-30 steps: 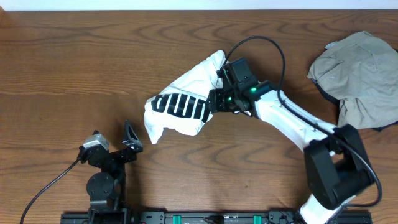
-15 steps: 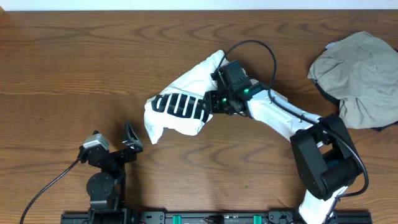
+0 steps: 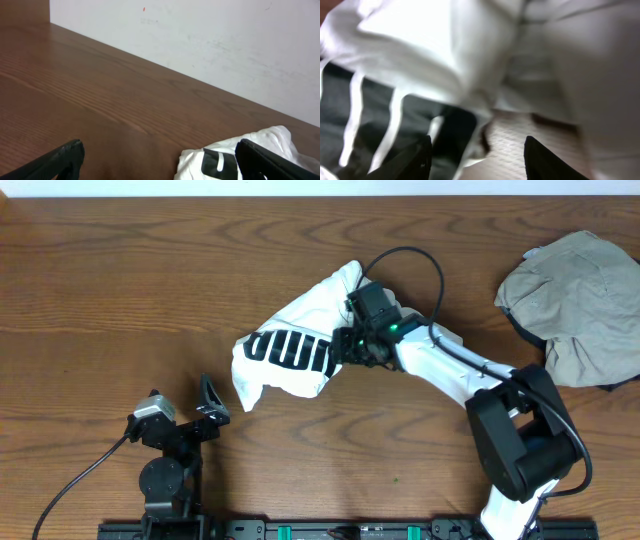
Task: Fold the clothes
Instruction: 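Drag the T-shirt further left, spreading it on the table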
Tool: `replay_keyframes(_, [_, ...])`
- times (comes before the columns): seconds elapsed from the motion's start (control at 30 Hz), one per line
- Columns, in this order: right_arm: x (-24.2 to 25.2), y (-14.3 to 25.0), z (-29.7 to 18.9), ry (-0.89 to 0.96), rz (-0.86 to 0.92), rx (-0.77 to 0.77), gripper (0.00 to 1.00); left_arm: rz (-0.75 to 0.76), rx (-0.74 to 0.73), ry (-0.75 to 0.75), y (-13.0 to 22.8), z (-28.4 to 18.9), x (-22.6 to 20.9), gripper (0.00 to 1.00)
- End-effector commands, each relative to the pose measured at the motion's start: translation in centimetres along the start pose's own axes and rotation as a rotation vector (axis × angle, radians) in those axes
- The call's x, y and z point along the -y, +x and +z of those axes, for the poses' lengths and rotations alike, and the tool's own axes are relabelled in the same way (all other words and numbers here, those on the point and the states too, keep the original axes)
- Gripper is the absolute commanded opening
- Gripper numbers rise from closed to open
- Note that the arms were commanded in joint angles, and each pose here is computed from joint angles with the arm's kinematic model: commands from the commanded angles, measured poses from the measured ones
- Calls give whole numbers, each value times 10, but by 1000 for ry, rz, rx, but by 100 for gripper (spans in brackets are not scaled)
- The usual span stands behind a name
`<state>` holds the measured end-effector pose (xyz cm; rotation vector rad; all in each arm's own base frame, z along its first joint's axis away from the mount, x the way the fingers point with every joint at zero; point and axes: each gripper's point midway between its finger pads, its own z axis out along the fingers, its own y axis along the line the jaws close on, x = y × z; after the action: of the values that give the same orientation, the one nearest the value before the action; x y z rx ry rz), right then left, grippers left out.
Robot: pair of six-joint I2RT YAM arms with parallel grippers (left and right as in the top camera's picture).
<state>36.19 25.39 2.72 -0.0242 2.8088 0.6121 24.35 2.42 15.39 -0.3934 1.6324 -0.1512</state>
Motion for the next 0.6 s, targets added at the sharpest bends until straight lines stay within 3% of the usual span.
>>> replay_keyframes(0.0, [9,-3,2,-6,12,-9,57,24,-45,-48,16,1,-12,98])
replay_keyframes(0.57, [-5,16,30,-15,40,-51,55,24,-45,-48,16,1,-12,98])
